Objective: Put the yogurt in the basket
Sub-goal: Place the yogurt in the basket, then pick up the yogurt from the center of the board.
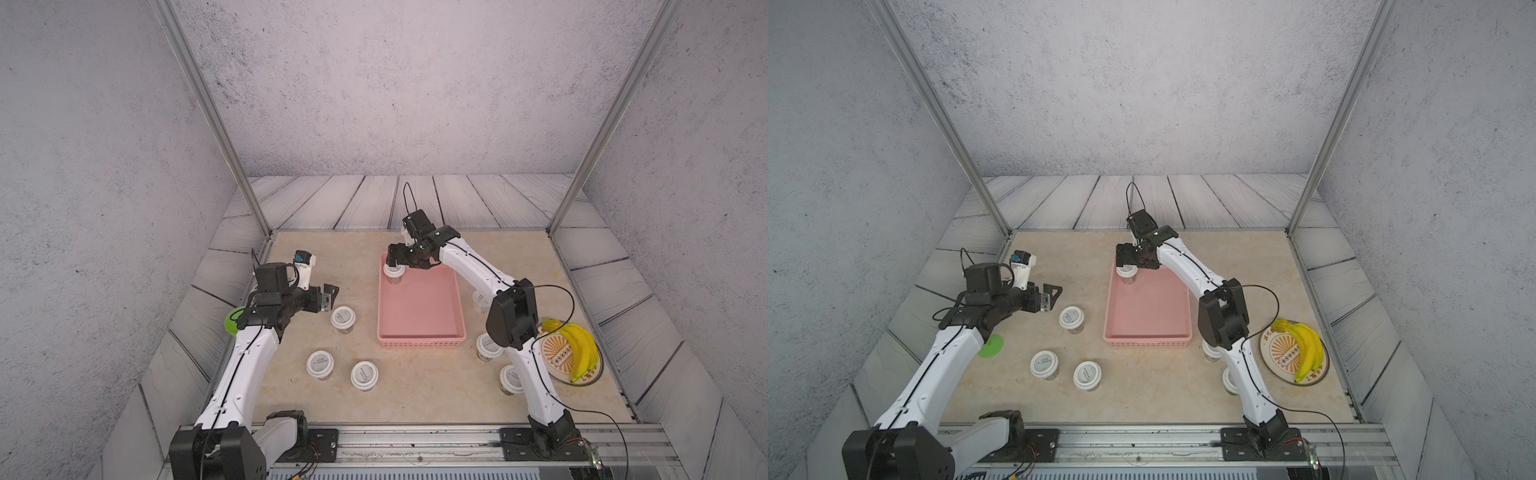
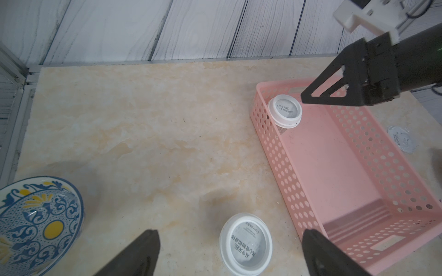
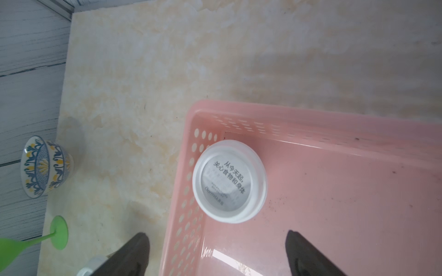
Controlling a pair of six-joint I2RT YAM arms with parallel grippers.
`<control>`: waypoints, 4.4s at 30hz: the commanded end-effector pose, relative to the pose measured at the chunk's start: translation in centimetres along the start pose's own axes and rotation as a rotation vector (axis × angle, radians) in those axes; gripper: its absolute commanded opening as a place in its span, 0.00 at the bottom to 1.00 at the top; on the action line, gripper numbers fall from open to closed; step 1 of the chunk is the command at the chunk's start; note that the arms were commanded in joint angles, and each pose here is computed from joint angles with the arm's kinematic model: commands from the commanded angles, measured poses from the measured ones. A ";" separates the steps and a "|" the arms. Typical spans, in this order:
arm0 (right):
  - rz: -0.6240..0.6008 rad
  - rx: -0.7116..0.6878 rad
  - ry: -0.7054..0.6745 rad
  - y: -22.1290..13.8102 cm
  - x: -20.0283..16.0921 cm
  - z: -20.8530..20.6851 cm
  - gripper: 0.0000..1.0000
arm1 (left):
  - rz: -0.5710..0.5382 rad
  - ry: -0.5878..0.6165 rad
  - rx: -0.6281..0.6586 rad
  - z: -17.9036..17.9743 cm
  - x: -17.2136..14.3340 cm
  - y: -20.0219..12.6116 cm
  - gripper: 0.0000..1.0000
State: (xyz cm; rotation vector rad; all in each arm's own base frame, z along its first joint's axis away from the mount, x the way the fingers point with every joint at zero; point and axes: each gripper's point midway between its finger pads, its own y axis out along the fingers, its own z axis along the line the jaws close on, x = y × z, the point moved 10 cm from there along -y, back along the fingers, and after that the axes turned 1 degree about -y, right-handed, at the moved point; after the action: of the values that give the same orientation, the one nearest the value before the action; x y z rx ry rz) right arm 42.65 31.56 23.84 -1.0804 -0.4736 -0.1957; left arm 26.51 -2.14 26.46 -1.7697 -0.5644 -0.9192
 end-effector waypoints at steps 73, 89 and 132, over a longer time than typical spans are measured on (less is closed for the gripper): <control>-0.557 -0.588 -0.355 -23.2 -15.6 -12.1 1.00 | 0.451 -0.429 -0.220 1.6 -6.3 8.2 0.91; -0.549 -0.599 -0.354 -23.0 -15.6 -12.2 1.00 | 0.489 -0.456 -0.201 1.7 -6.5 9.1 0.89; -0.544 -0.620 -0.356 -22.9 -15.7 -12.4 1.00 | 0.517 -0.417 -0.188 0.6 -6.4 9.2 0.78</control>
State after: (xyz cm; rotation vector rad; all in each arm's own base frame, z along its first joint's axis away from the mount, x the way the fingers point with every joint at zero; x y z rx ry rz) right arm 23.69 9.05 30.22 -1.5689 -1.0722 -0.6523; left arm 29.64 -4.57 14.86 -2.1630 -0.2491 -0.2204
